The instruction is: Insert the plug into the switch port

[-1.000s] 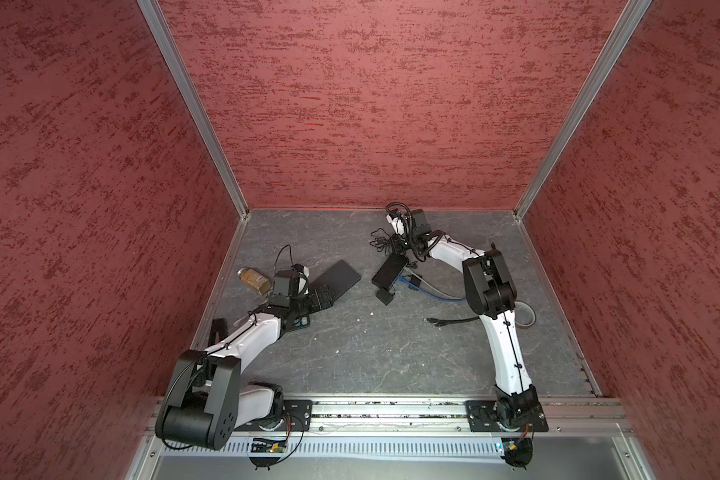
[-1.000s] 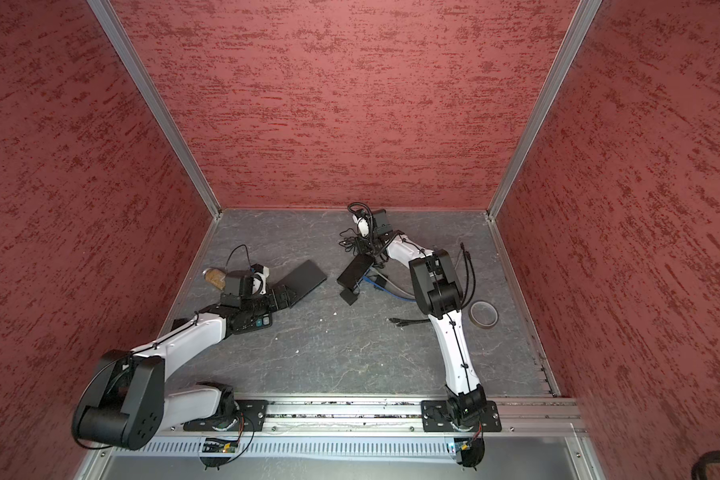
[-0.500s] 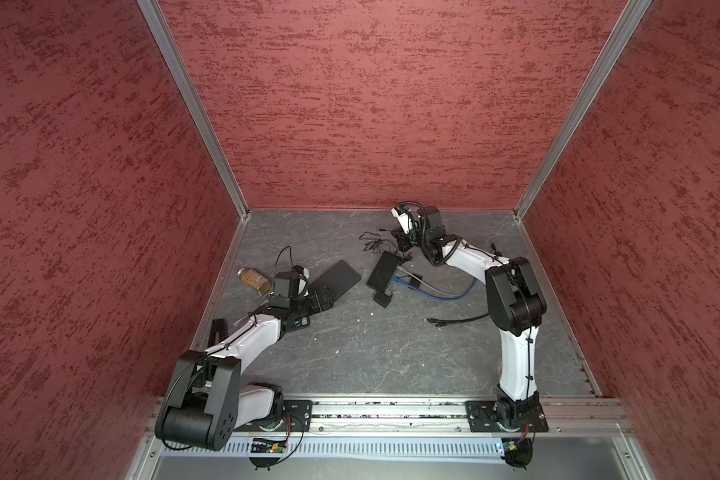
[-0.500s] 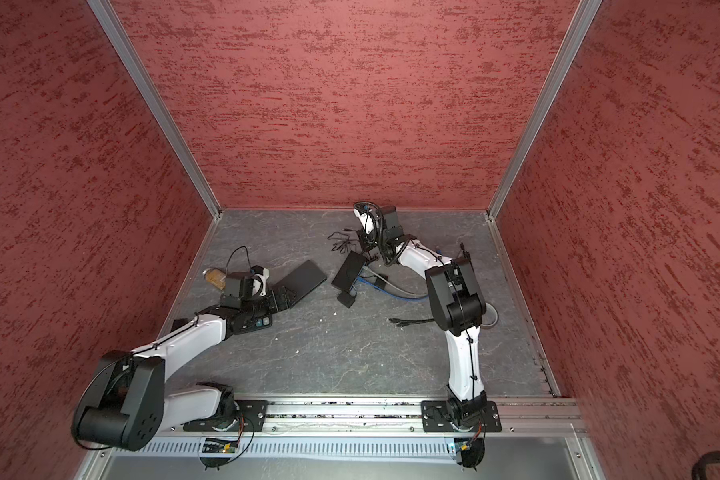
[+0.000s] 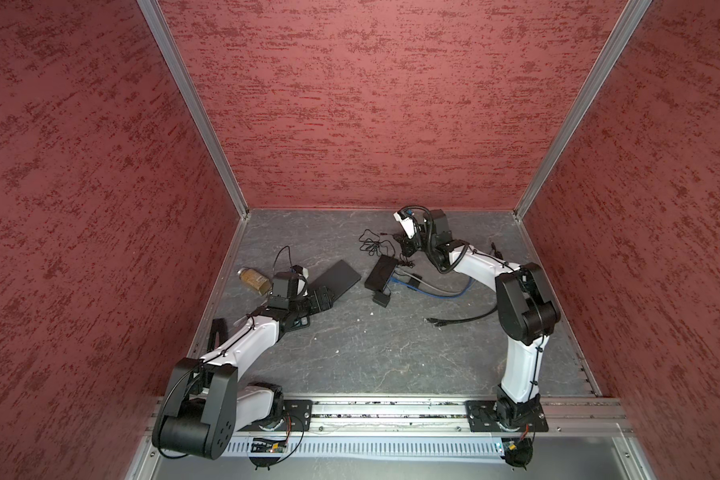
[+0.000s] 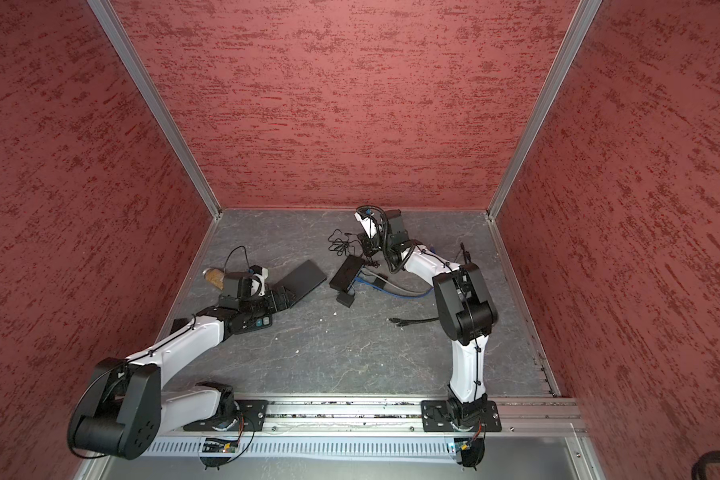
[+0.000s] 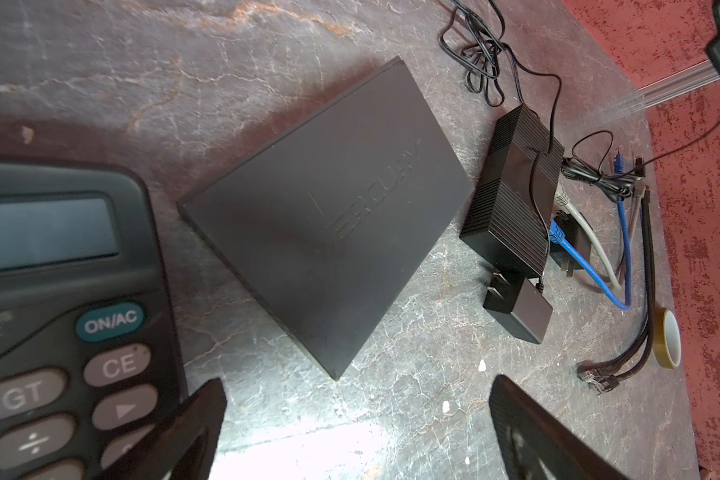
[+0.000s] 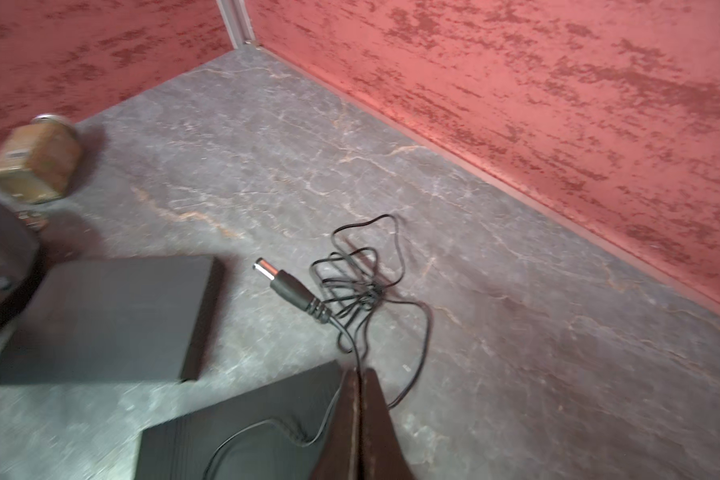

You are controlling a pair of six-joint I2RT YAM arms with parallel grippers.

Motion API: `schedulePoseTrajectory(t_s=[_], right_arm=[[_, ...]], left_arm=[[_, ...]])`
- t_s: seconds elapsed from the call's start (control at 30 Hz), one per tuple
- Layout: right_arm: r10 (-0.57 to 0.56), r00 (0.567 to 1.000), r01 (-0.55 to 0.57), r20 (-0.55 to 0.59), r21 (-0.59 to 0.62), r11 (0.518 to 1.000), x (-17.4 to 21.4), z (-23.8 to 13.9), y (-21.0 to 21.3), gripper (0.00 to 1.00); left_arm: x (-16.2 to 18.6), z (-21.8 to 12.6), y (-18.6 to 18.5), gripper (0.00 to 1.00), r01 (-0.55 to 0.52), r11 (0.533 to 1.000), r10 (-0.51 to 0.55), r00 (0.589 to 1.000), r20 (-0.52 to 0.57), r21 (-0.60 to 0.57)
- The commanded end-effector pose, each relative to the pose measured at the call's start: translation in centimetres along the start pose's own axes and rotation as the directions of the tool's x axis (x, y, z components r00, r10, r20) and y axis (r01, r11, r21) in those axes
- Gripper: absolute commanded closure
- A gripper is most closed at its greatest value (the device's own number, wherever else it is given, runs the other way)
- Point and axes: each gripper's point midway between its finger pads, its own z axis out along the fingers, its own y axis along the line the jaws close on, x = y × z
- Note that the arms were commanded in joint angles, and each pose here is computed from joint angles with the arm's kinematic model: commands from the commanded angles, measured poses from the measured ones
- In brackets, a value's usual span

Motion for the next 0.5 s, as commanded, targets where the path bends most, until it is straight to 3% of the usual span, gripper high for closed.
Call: schedulePoseTrajectory(t_s=[0.0, 0.27, 0.47], right_arm=[[-0.067, 0.995, 0.075, 0.069, -0.122, 0.99, -2.3, -1.7, 3.2, 0.95], [-0.141, 0.99, 0.133, -0.016, -0.221, 0.966, 2.4, -2.3, 7.6, 0.95], [-0.194, 0.978, 0.17, -0.074, -0.248, 0.954, 5.0, -3.3, 9.7, 0.94]], left_arm=[[-0.7, -0.7, -0.8, 0.01, -0.043, 0.999, 0.042, 0.999, 0.023, 0.015], [-1.1, -1.5, -4.0, 0.0, -0.24, 0.971, 0.241, 0.97, 0.039, -0.02], [-1.1, -1.4, -6.0, 0.0, -0.302, 0.953, 0.302, 0.953, 0.022, -0.013]])
